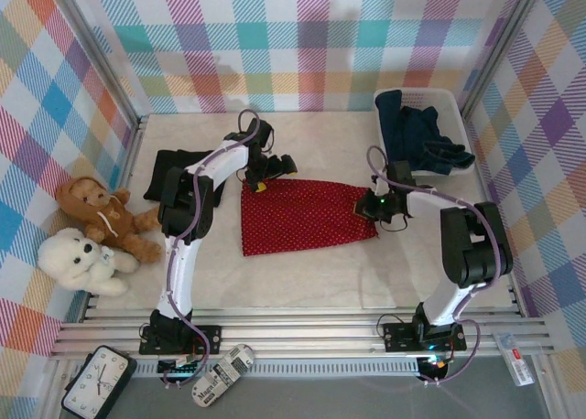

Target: Fold and stack the skirts

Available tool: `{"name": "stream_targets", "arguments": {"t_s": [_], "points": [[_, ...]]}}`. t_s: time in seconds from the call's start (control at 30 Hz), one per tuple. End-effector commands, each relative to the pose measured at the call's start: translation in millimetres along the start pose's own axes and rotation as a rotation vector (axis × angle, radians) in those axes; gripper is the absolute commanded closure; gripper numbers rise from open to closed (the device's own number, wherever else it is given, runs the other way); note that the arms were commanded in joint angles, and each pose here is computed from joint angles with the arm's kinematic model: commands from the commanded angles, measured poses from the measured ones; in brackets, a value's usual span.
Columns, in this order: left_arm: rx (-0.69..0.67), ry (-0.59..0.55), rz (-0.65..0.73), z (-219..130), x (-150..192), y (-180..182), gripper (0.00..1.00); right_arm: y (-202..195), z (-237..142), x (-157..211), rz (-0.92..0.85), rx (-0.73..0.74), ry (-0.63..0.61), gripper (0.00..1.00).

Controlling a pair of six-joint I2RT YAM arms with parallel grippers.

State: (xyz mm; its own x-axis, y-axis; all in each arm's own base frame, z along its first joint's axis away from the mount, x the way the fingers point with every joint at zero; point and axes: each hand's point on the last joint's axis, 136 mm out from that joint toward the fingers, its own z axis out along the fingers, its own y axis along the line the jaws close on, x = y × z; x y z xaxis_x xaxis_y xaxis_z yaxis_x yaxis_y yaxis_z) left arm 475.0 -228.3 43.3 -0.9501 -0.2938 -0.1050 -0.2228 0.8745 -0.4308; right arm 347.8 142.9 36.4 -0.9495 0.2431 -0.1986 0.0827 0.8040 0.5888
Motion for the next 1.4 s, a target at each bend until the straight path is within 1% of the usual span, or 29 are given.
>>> {"name": "stream_targets", "arguments": {"t_s": [0.0,0.07,0.13,0.2,0.27,0.33,0.37,0.43,0.5,0.57,0.6,0.67,0.7,0.8,0.87,0.93,1.03,1.1,1.17,1.2,1.23,1.3,1.37], "points": [[-0.098,0.087,-0.045,19.8,18.9,38.8,0.0,-20.1,7.3,6.4,0.095,0.013,0.034,0.94],[-0.109,0.086,-0.046,20.4,18.6,42.2,0.0,-28.3,7.1,3.9,0.094,0.038,0.037,0.93],[-0.118,0.086,-0.044,21.6,18.4,45.9,0.0,-27.9,6.0,-0.4,0.089,0.035,0.03,0.89],[-0.122,0.088,-0.045,23.1,17.7,48.9,0.0,-26.7,-0.8,-5.8,0.074,0.059,0.013,0.81],[-0.123,0.091,-0.04,24.2,17.5,50.3,0.0,-24.4,-16.0,-9.7,0.059,0.098,-0.023,0.69],[-0.123,0.097,-0.037,23.7,18.2,50.8,0.0,-30.0,-32.9,-11.2,0.074,0.181,-0.063,0.58],[-0.118,0.099,-0.035,22.5,17.7,49.8,0.0,-32.0,-41.2,-10.9,0.083,0.219,-0.082,0.55],[-0.089,0.102,-0.028,16.4,17.1,41.8,0.0,-24.3,-52.9,-8.9,0.065,0.24,-0.104,0.52],[-0.042,0.103,-0.017,5.1,16.7,28.6,0.0,-9.3,-56.9,-3.8,0.04,0.207,-0.096,0.51],[0.011,0.089,-0.002,-10.7,14.0,13.1,0.0,-0.8,-57.8,1.6,0.038,0.194,-0.089,0.53],[0.026,0.079,0.006,-18.0,12.2,7.6,0.0,2.0,-57.8,3.1,0.039,0.189,-0.087,0.56],[0.043,0.058,0.022,-32.9,9.2,-1.5,0.0,6.7,-54.2,5.3,0.038,0.177,-0.081,0.71],[0.048,0.051,0.026,-37.8,8.4,-4.1,0.0,5.3,-52.0,6.1,0.038,0.187,-0.076,0.75],[0.057,0.052,0.033,-42.0,10.6,-7.4,0.0,-18.6,-47.5,6.0,0.074,0.311,-0.082,0.81],[0.057,0.077,0.027,-33.5,16.1,-4.8,0.0,-28.5,-40.0,5.6,0.072,0.342,-0.08,0.85],[0.047,0.109,0.011,-19.2,22.8,2.6,0.0,-38.9,-28.6,11.0,0.079,0.372,-0.03,0.89],[-0.019,0.134,-0.022,6.5,29.2,26.1,0.0,-53.1,-15.4,20.0,0.107,0.413,0.031,0.93],[-0.087,0.145,-0.045,22.2,29.2,46.4,0.0,-54.9,-15.8,21.3,0.122,0.419,0.027,0.94],[-0.107,0.16,-0.053,31.7,26.9,54.2,0.0,-53.7,-23.3,18.4,0.123,0.43,-0.002,0.93],[-0.094,0.169,-0.047,32.1,25.6,51.0,0.0,-52.7,-27.5,17.7,0.12,0.435,-0.01,0.92],[-0.059,0.177,-0.026,28.3,24.7,40.5,0.0,-49.8,-32.9,16.4,0.115,0.433,-0.022,0.88],[0.0,0.161,0.029,10.9,21.7,17.1,0.0,-43.2,-43.4,17.7,0.124,0.415,-0.047,0.75],[0.048,0.125,0.079,-16.0,17.1,-6.7,0.0,-36.8,-52.9,22.5,0.154,0.38,-0.079,0.55]]}}
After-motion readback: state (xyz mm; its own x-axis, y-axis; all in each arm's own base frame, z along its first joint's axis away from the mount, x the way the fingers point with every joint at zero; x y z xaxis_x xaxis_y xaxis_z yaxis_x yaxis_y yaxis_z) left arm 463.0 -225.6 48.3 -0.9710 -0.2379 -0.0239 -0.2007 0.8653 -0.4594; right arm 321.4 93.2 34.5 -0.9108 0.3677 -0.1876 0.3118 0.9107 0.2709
